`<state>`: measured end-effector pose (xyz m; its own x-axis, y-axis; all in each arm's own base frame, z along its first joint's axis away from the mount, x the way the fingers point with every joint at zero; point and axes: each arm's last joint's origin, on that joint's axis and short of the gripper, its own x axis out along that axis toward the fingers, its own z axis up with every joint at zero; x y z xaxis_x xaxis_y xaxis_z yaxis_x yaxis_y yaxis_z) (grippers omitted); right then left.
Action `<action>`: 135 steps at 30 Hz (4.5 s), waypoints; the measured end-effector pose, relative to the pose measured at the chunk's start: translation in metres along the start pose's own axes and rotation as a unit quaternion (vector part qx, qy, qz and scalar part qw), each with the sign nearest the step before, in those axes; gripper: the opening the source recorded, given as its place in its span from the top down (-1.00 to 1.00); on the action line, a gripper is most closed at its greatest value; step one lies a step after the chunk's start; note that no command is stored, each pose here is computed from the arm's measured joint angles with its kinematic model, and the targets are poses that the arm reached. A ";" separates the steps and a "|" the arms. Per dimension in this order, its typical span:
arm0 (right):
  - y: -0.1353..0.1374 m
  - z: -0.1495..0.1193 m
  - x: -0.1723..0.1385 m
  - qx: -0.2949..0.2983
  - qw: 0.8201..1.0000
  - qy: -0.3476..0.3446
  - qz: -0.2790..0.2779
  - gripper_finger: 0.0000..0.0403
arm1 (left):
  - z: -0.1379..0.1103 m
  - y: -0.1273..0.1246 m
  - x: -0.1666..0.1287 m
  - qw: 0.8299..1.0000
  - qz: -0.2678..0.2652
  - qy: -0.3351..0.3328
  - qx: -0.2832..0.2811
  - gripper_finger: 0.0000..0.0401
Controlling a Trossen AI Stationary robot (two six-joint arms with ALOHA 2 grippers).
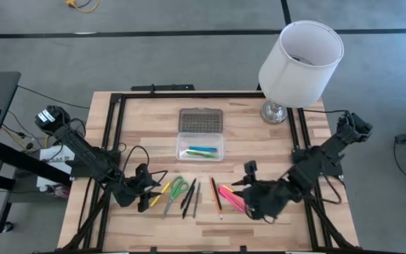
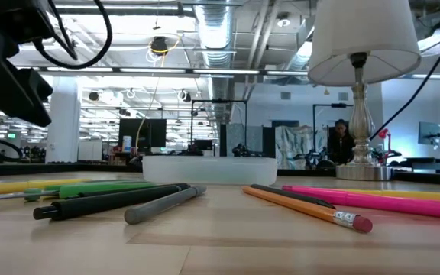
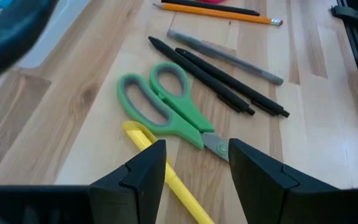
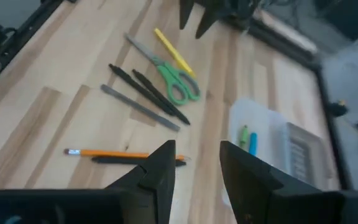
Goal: Pick & place school supplies into a supply box
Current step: Put the left yellow pen into the black supply box
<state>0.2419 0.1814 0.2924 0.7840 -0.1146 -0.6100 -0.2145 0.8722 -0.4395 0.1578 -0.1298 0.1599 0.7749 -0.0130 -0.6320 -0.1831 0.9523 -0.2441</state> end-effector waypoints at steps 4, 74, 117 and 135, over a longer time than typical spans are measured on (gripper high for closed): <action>0.020 -0.014 -0.013 -0.016 0.999 -0.016 -0.039 0.41 | -0.006 0.000 0.007 1.000 0.009 0.022 0.012 0.16; 0.096 -0.094 -0.014 0.065 0.988 -0.119 -0.073 0.41 | 0.013 -0.014 0.085 0.968 0.148 0.199 -0.045 0.16; 0.096 -0.094 -0.014 0.077 0.987 -0.120 -0.070 0.41 | 0.008 -0.004 0.080 0.946 0.183 0.265 -0.038 0.67; 0.096 -0.096 -0.013 0.093 0.987 -0.113 -0.069 0.41 | 0.009 -0.001 0.070 0.934 0.186 0.302 -0.046 0.67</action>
<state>0.1549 0.2206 0.1949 0.9129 -0.1475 -0.3807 -0.0023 0.9306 -0.3661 0.2180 -0.1294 0.1223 0.1702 0.1168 -0.9785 -0.4436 0.8957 0.0298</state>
